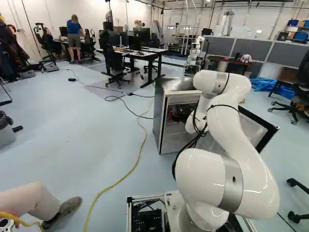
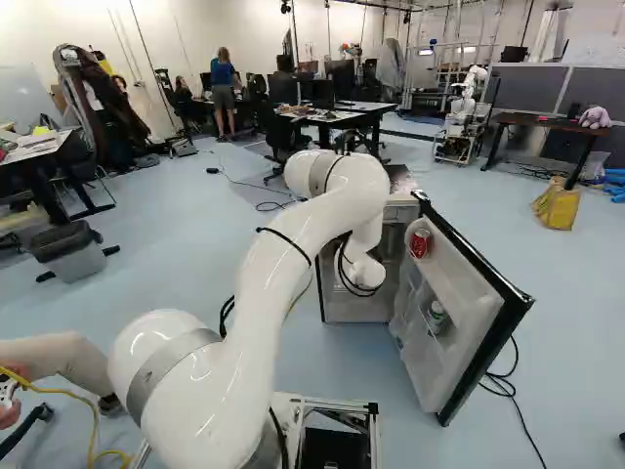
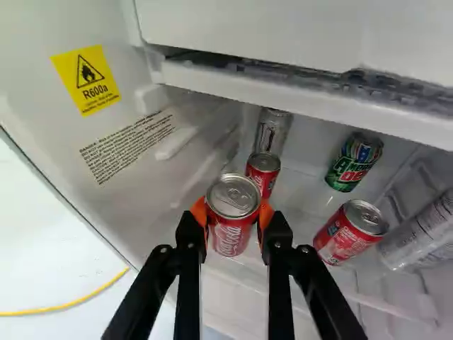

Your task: Grab a drink from the fridge

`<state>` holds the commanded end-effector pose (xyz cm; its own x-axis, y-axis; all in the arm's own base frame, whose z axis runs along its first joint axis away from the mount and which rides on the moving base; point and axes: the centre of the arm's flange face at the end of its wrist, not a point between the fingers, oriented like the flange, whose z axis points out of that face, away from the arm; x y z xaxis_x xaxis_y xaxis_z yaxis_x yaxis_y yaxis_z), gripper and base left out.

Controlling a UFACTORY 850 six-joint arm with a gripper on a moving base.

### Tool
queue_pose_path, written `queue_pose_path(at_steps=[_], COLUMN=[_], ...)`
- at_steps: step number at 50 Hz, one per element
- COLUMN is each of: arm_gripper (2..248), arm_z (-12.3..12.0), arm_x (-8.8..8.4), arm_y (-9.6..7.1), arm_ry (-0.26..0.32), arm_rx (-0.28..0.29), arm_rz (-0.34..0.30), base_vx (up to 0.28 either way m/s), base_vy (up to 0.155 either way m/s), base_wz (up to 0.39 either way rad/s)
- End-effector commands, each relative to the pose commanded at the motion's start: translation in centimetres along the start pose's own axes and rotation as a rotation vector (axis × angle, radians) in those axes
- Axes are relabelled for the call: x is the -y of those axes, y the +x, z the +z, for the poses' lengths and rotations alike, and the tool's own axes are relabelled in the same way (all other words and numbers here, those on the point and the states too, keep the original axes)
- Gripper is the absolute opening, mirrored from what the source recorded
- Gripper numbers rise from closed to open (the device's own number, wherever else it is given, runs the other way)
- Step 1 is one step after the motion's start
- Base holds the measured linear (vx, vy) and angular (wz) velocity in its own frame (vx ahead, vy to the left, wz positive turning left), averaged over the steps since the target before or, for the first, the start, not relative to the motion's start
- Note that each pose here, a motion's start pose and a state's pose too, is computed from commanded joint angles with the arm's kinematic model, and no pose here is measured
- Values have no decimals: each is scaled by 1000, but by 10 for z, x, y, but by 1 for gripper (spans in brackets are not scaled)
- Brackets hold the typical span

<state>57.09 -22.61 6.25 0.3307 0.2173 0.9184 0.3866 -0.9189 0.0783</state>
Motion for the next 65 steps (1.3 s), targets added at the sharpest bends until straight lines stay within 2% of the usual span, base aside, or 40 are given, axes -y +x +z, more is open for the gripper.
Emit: queue_pose_path(at_steps=[25, 49, 65], arm_gripper=[90, 90, 90], arm_z=[-51, -107, -143], arm_x=[14, 29, 45], arm_y=[25, 40, 50], arm_ry=[-31, -146, -216], arm_rx=[39, 145, 216], arm_rz=[43, 135, 195], base_vx=[0, 0, 0], base_vy=[0, 0, 0], base_wz=[0, 0, 0])
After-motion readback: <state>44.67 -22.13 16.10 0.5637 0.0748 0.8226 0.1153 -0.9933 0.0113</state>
